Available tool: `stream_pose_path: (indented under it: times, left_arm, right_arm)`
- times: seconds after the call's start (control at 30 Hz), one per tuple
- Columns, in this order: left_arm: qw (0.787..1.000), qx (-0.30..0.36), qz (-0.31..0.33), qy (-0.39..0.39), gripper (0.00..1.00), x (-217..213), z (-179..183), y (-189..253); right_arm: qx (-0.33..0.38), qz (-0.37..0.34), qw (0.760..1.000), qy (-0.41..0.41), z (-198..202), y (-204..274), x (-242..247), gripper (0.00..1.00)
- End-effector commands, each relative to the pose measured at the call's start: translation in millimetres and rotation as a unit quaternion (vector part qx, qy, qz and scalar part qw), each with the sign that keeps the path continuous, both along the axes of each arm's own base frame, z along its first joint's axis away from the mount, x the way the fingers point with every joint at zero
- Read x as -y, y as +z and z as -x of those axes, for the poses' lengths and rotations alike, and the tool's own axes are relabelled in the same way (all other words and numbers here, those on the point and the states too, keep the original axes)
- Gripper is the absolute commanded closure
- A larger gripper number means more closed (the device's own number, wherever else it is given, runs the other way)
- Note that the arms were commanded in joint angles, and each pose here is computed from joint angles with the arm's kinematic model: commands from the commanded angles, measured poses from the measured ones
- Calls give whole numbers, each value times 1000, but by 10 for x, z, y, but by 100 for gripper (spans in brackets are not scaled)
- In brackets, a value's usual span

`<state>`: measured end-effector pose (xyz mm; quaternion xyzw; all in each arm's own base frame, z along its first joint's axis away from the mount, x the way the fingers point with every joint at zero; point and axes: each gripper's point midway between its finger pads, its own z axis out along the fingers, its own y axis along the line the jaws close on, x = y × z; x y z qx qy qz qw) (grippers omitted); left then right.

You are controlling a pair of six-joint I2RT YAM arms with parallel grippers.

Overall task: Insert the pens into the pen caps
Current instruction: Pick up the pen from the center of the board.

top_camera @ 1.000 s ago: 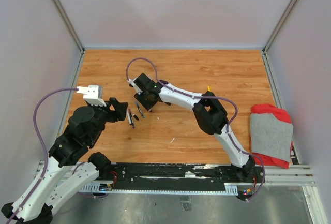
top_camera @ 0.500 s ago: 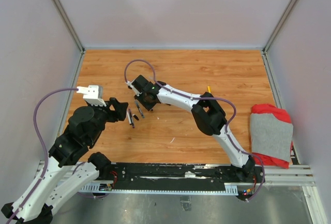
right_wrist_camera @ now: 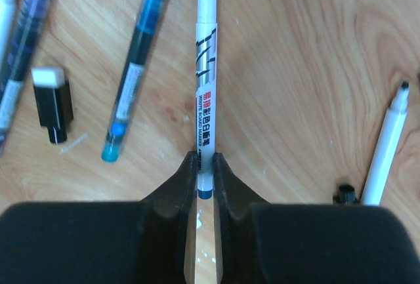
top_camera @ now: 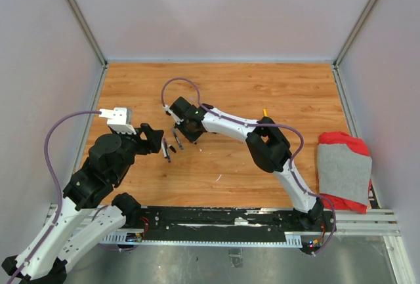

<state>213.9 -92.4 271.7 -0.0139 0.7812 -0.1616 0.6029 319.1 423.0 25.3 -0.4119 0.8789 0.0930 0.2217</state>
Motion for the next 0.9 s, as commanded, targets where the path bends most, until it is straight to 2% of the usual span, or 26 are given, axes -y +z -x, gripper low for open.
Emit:
stream_pose_path:
  times: [0.0, 0.1, 0.2, 0.33, 0.67, 0.87]
  left_arm:
    - [1000, 4, -1, 5, 21, -4, -33, 5]
    - [1000, 4, 1, 0, 19, 21, -40, 19]
    - [1000, 2, 11, -3, 11, 57, -50, 56]
    - [999, 7, 31, -7, 6, 98, -48, 145]
    - [992, 25, 98, -72, 6, 423, -39, 242]
    - [982, 8, 135, -130, 12, 735, -48, 130]
  right_arm:
    - [-18, 10, 1000, -11, 184, 85, 204, 99]
    - [-11, -19, 1000, -14, 233, 235, 206, 99]
    - [1, -58, 998, -18, 281, 465, 204, 99]
    - [8, -112, 993, -27, 384, 710, 216, 99]
    - [-1, -260, 964, -51, 703, 1122, 238, 100]
    - [-7, -337, 938, -81, 823, 1309, 282, 99]
